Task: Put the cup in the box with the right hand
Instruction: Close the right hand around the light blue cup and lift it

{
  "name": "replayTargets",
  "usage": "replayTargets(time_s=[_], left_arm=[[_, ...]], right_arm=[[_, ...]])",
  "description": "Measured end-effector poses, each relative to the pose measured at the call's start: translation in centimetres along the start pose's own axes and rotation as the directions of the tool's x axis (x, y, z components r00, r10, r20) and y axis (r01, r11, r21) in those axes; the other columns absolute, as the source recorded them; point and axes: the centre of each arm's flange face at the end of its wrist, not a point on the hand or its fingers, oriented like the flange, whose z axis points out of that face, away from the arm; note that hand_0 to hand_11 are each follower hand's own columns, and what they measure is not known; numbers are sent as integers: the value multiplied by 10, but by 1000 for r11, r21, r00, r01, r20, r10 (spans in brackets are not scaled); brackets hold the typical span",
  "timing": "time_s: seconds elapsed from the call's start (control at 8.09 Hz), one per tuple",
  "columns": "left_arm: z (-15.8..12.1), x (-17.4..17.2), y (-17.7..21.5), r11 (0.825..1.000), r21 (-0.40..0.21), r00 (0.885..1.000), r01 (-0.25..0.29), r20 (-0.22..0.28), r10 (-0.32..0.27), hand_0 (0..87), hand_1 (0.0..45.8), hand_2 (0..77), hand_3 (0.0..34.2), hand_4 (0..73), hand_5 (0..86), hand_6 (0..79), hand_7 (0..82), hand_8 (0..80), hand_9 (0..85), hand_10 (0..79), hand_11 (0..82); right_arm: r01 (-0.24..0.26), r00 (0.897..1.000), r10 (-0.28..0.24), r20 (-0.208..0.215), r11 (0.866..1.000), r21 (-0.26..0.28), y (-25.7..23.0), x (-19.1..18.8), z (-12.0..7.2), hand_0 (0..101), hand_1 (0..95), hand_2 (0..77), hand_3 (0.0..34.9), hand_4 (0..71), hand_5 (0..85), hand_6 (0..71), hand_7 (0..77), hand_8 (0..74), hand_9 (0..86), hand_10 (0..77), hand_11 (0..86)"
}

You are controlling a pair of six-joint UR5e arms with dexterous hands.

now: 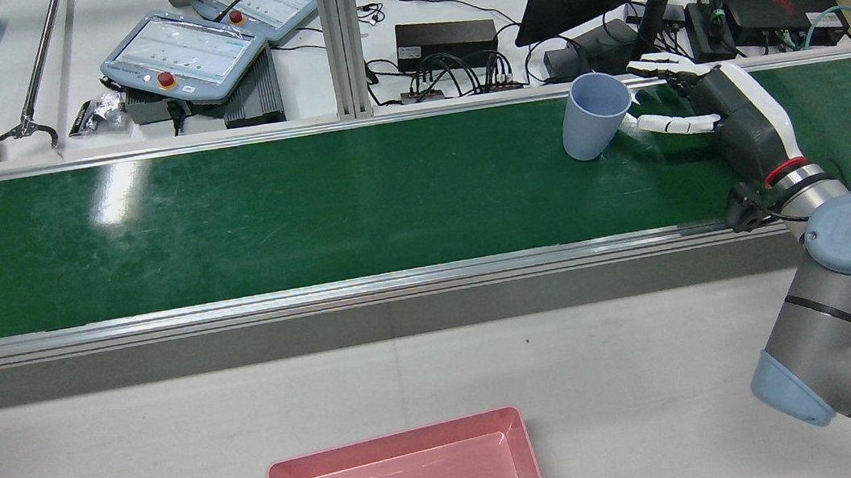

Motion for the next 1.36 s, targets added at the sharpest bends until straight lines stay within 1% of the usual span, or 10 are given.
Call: replayTargets(time_s=[0.25, 0.37, 0.49, 0.62, 0.74, 0.87, 0.99, 1.11, 1.24, 1.36], left_arm=[[0, 0, 0, 1000, 0, 1000, 0, 0, 0, 0, 5, 11, 0, 11, 0, 5, 5, 0, 0, 0, 0], [0, 0, 0, 1000, 0, 1000, -1, 0, 1, 0, 5, 11, 0, 11, 5, 5, 5, 0, 0, 0, 0], [0, 0, 1, 1000, 0, 1000, 0, 0, 0, 0, 5, 11, 0, 11, 5, 5, 5, 0, 0, 0, 0], [0, 0, 1, 1000, 0, 1000, 0, 0, 0, 0, 5, 11, 0, 11, 5, 5, 5, 0, 0, 0, 0], [0, 0, 0, 1000, 0, 1000, 0, 0, 0, 0, 5, 11, 0, 11, 5, 5, 5, 0, 0, 0, 0], [0, 0, 0, 1000, 1, 1000, 0, 0, 0, 0, 5, 11, 0, 11, 5, 0, 5, 0, 0, 0, 0], [0, 0, 0, 1000, 1, 1000, 0, 0, 0, 0, 5, 11, 0, 11, 5, 0, 5, 0, 0, 0, 0], [0, 0, 0, 1000, 1, 1000, 0, 0, 0, 0, 5, 11, 0, 11, 5, 0, 5, 0, 0, 0, 0], [0, 0, 0, 1000, 0, 1000, 0, 0, 0, 0, 5, 11, 0, 11, 5, 0, 5, 0, 0, 0, 0], [0, 0, 0, 1000, 0, 1000, 0, 0, 0, 0, 5, 11, 0, 11, 5, 0, 5, 0, 0, 0, 0]], right_arm=[[15, 1000, -15, 2, 1000, -5, 5, 0, 3, 466, 98, 71, 0, 191, 33, 60, 278, 76, 169, 44, 65], [24, 1000, -24, 3, 1000, -6, 6, 0, 4, 465, 22, 33, 0, 224, 33, 65, 289, 93, 185, 44, 76], [28, 1000, -28, 9, 1000, -5, 7, -4, 6, 453, 131, 27, 0, 202, 65, 114, 415, 207, 300, 125, 175], [30, 999, -29, 19, 1000, -3, 6, -10, 7, 762, 256, 196, 0, 284, 191, 322, 595, 393, 485, 344, 387], [29, 999, -29, 32, 1000, -1, 5, -17, 9, 762, 256, 196, 0, 284, 191, 322, 595, 393, 485, 344, 387], [25, 999, -25, 46, 1000, -4, 7, -25, 10, 804, 142, 382, 14, 300, 240, 365, 622, 447, 518, 415, 480], [12, 998, -11, 62, 1000, -19, 15, -35, 10, 804, 142, 382, 11, 300, 245, 365, 622, 458, 524, 420, 496], [-6, 997, 11, 82, 998, -55, 34, -47, 9, 804, 142, 382, 11, 300, 245, 365, 627, 458, 524, 420, 496], [-17, 995, 28, 94, 993, -119, 69, -56, 1, 804, 142, 382, 11, 300, 245, 365, 627, 458, 524, 420, 496], [-29, 995, 48, 87, 980, -199, 113, -57, -14, 803, 142, 382, 5, 300, 245, 371, 633, 464, 524, 425, 502]])
